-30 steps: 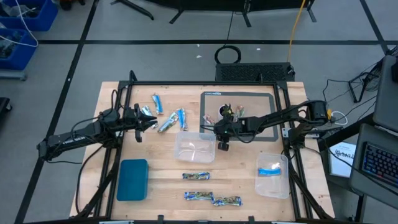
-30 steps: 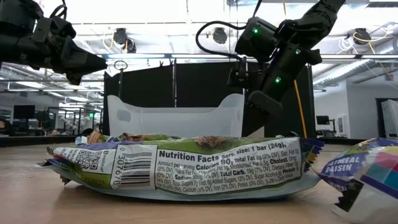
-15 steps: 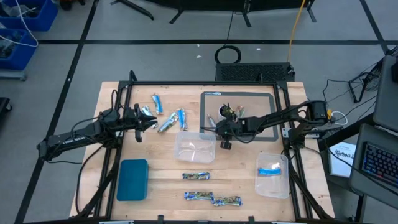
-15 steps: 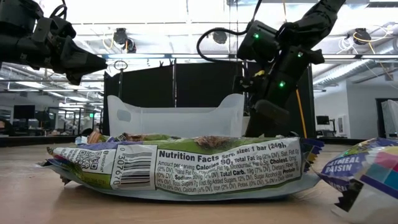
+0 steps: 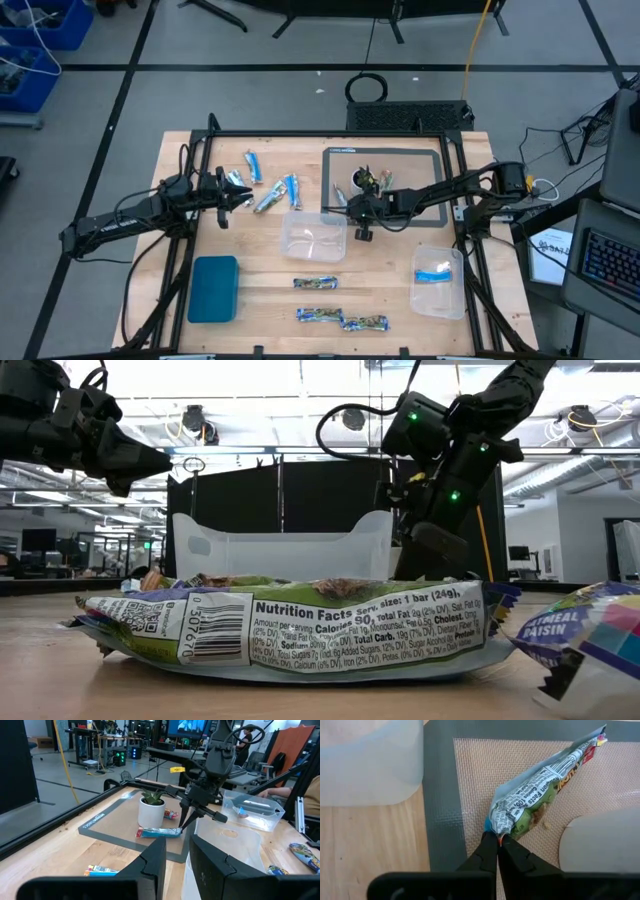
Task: Pick and place Granola Bars by type
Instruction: Put the red granola bar into the right transparent bin
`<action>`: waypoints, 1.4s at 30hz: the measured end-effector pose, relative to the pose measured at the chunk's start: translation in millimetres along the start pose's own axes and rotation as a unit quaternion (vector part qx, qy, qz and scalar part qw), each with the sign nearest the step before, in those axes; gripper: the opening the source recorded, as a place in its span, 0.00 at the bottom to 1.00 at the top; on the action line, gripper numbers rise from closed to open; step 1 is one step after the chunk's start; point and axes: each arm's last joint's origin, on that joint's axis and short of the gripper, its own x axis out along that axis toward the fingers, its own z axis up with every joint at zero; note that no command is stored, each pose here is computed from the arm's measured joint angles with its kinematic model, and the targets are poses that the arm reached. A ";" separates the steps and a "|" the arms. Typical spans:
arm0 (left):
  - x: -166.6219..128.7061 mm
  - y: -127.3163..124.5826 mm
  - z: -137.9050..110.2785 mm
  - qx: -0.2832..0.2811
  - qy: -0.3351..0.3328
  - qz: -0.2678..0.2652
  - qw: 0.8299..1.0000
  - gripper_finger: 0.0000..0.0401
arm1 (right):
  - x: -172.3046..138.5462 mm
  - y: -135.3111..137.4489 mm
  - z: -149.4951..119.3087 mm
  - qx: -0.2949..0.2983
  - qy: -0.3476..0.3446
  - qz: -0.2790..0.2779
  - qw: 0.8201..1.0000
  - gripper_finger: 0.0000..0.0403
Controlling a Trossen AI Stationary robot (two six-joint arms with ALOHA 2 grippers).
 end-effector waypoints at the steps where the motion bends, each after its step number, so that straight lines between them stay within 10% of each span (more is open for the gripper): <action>1: 0.0 0.0 0.0 0.000 0.000 0.000 1.000 0.23 | -0.2 0.3 0.1 -0.002 0.000 0.000 1.000 0.00; 27: 0.0 0.0 -0.1 0.000 0.000 0.000 1.000 0.23 | -64.7 -11.6 20.9 -0.007 -0.118 0.001 0.993 0.00; 42: 0.0 0.0 0.0 0.000 0.000 0.000 1.000 0.23 | -64.9 -44.2 42.1 0.001 -0.249 0.139 0.958 0.00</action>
